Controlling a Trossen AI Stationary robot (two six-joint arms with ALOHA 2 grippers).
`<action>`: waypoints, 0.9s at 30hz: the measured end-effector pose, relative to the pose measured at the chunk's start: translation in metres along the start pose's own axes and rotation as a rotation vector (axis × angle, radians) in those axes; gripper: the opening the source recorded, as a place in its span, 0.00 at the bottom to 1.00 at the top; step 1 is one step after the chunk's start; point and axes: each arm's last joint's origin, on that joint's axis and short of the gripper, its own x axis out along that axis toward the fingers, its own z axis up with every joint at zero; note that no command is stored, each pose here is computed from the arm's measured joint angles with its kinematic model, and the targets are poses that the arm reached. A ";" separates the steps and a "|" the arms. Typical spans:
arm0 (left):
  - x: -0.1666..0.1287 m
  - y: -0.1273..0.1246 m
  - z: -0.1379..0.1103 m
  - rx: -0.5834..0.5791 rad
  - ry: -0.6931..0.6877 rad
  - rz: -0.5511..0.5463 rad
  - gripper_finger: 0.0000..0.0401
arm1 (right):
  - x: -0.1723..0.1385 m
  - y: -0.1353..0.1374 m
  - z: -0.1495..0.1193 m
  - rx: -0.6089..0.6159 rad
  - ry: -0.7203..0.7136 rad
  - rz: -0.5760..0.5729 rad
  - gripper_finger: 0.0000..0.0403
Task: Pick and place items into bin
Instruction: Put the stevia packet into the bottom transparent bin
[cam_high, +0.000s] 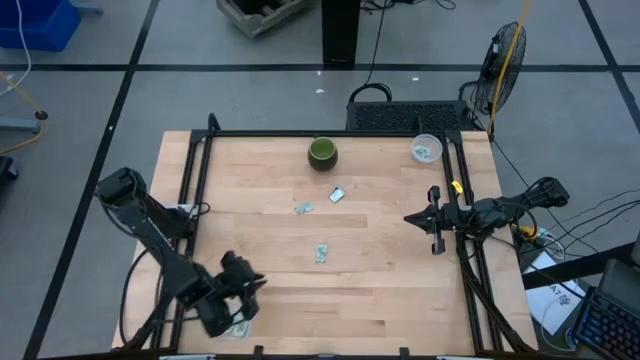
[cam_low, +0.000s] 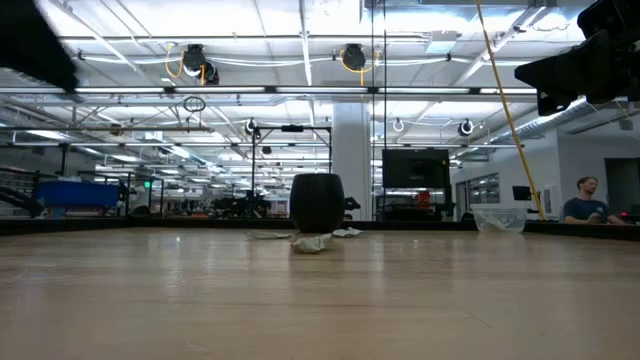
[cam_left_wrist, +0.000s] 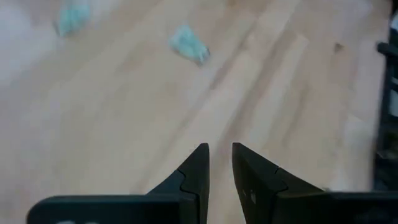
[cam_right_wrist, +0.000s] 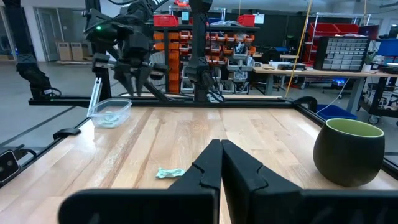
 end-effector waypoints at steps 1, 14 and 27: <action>0.005 0.001 0.006 0.022 -0.017 0.012 0.18 | 0.000 0.000 0.000 0.000 0.000 0.000 0.00; 0.072 0.027 0.095 0.230 -0.054 0.070 0.18 | 0.000 0.000 0.000 0.000 0.000 0.000 0.00; 0.157 0.023 0.100 0.331 -0.090 -0.052 0.20 | 0.000 0.000 -0.001 -0.003 0.006 0.000 0.00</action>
